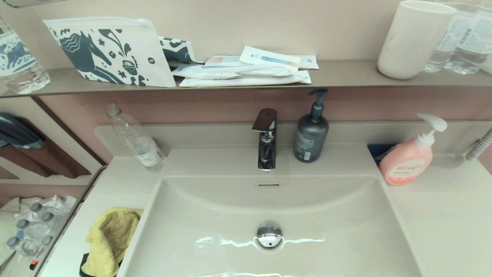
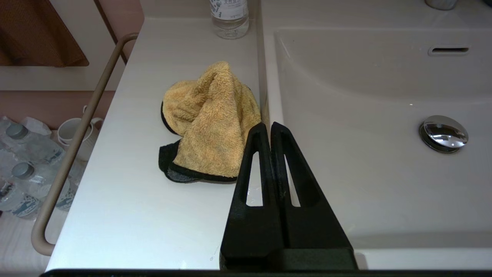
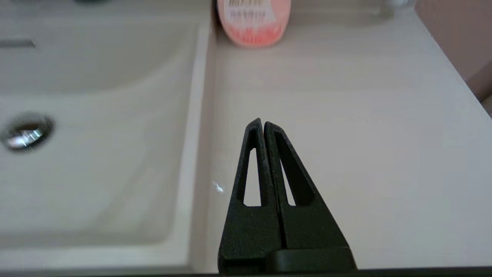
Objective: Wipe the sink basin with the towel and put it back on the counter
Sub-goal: Pick up the cloth
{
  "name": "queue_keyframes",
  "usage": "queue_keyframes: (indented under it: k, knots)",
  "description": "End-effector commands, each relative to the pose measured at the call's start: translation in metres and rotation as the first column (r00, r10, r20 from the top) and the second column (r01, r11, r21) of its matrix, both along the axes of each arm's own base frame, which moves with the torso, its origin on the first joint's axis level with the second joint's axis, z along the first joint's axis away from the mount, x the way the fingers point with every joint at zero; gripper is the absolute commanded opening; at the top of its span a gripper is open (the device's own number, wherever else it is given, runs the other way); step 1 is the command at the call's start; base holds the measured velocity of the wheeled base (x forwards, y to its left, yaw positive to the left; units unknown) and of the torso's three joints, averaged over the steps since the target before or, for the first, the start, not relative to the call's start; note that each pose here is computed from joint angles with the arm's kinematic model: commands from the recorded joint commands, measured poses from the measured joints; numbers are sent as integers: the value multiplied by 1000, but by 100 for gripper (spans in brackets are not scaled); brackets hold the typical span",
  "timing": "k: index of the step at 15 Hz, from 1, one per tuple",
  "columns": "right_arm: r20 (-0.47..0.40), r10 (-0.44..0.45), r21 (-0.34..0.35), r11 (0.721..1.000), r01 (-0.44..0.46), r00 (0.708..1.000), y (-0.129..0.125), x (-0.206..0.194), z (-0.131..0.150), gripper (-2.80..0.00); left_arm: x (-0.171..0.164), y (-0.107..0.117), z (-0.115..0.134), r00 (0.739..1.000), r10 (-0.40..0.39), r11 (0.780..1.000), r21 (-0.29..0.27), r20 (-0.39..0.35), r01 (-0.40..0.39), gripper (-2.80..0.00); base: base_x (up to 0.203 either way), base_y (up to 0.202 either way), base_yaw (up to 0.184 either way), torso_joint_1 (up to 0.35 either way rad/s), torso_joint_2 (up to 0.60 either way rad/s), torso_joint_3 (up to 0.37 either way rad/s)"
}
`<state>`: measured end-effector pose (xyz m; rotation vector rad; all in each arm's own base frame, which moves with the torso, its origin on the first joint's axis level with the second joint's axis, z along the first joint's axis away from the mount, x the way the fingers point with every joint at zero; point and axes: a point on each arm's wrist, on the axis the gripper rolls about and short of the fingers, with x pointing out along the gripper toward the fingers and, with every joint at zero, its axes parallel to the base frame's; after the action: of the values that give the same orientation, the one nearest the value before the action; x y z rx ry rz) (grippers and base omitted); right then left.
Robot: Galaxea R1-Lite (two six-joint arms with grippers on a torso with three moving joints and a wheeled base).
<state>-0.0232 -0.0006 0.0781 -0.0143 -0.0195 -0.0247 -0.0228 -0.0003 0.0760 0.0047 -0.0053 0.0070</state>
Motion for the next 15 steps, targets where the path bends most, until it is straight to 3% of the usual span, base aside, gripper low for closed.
queue_keyframes:
  k: [1,15]
  knots:
    - [-23,3,-21,1000,-3,1000,0,0,-3,-280,0,0,0,1000,1,1000,0,-1,-1,-280,0,0,0,0,0,0]
    - [-20,1,-8,1000,-2,1000,0,0,-2,-280,0,0,0,1000,1,1000,0,-1,-1,-280,0,0,0,0,0,0]
